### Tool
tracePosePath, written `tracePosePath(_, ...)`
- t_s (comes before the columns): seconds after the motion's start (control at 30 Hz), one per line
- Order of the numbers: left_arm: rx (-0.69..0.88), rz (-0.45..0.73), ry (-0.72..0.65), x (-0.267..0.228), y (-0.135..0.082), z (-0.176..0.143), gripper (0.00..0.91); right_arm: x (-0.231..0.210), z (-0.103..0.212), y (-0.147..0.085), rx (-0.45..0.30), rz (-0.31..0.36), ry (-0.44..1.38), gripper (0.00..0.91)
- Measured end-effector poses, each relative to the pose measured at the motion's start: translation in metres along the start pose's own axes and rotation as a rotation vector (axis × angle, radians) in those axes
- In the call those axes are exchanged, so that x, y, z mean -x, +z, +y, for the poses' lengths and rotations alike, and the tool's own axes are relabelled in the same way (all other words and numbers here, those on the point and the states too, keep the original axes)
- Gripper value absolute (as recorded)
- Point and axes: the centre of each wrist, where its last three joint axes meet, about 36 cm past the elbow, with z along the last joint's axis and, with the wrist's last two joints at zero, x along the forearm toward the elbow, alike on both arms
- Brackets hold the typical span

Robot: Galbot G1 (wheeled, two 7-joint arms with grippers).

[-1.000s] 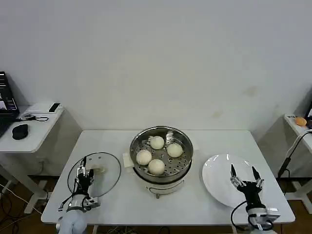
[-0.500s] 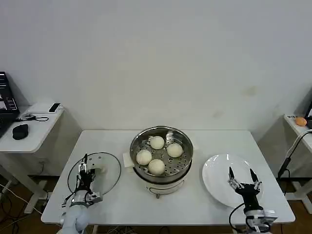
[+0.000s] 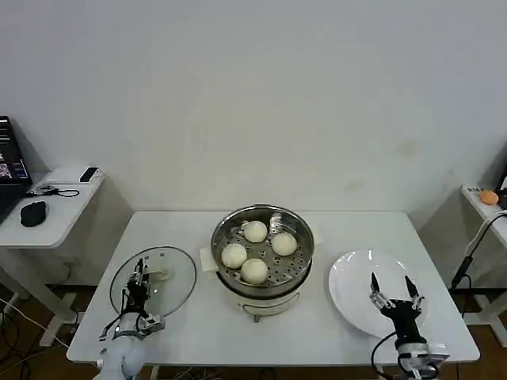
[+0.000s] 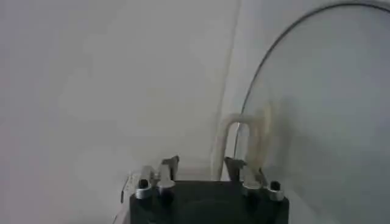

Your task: Take steamed baozi put them in steamer then cover it.

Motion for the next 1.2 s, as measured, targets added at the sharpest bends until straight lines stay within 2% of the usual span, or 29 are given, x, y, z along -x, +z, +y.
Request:
tracePosePath(0.63,-0.024,-0.015,-0.034,-0.004,0.0,0.016,0.0,0.001,0.002,0.0,0.0,-0.007,-0.003,0.907)
tracePosePath(1.0,0.066,-0.073,-0.098,-0.011,0.005,0.065,0.0,0.006,0.003,-0.002,0.006,-0.019,-0.002,0.907)
tracePosePath(1.2,0.149,-0.11,-0.136,-0.015,0.005,0.107,0.0,0.01,0.003,-0.004,0.009,-0.027,0.003,0.907)
